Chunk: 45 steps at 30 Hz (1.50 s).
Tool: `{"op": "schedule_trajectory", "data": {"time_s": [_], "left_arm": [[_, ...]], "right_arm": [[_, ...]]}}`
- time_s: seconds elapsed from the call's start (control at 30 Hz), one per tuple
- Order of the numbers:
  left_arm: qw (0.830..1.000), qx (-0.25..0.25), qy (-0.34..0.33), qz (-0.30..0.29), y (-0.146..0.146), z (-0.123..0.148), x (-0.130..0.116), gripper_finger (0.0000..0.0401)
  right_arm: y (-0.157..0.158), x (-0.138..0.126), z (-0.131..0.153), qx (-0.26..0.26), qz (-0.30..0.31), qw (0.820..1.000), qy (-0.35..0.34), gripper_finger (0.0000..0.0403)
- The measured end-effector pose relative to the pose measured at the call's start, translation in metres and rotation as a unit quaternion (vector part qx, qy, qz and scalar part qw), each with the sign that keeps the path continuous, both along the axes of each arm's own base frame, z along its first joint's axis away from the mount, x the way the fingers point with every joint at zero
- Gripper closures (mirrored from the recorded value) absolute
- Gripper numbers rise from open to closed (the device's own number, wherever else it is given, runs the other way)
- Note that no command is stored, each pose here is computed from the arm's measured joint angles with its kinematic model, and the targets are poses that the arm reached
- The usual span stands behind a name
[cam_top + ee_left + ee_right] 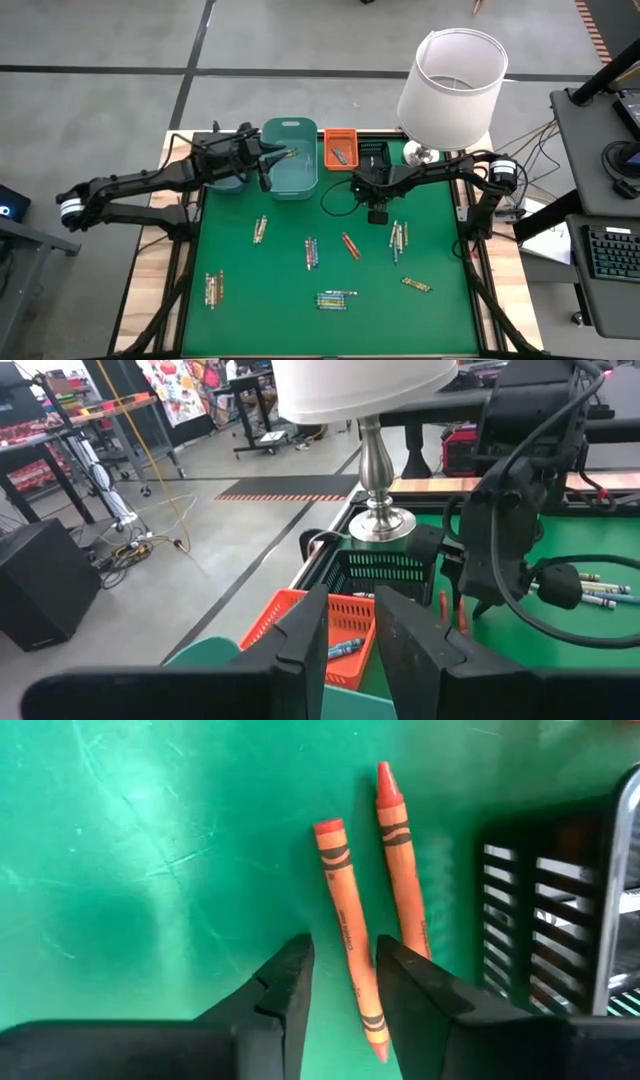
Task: Sort crayons
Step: Put the orange crayon into the blue bin
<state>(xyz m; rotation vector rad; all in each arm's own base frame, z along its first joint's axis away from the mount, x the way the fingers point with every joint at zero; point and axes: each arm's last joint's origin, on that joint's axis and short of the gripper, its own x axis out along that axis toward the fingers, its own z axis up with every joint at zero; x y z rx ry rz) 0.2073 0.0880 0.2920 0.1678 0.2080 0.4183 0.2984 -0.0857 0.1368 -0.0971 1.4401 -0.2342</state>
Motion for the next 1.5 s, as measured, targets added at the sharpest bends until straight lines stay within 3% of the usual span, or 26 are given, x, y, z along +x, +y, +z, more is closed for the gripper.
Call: {"op": "schedule_trajectory", "data": {"time_s": [0.33,0.57,0.7,0.97,1.1,1.37,1.5], "left_arm": [[1.000,0.007,-0.021,0.001,0.004,-0.002,0.010,0.0333],[0.999,-0.028,-0.041,-0.021,-0.001,-0.004,0.019,0.0338],[0.997,-0.042,-0.048,-0.050,-0.014,-0.005,0.025,0.0353],[0.990,-0.046,-0.063,-0.117,-0.045,-0.002,0.034,0.0361],[0.986,-0.046,-0.068,-0.143,-0.057,-0.003,0.039,0.0362],[0.977,-0.050,-0.059,-0.199,-0.069,-0.005,0.041,0.0339],[0.977,-0.054,-0.048,-0.202,-0.069,-0.009,0.040,0.0298]], "right_arm": [[0.001,0.000,-0.001,0.030,0.014,0.999,-0.005,0.0386],[0.003,-0.002,0.008,0.047,0.020,0.998,-0.024,0.0393],[0.009,-0.002,0.022,0.105,0.035,0.991,-0.075,0.0394],[0.018,-0.001,0.030,0.128,0.074,0.968,-0.203,0.0395],[0.018,0.003,0.028,0.133,0.090,0.936,-0.312,0.0395],[0.024,0.023,0.057,0.126,0.163,0.815,-0.542,0.0394],[0.028,0.027,0.068,0.108,0.190,0.781,-0.585,0.0394]]}}
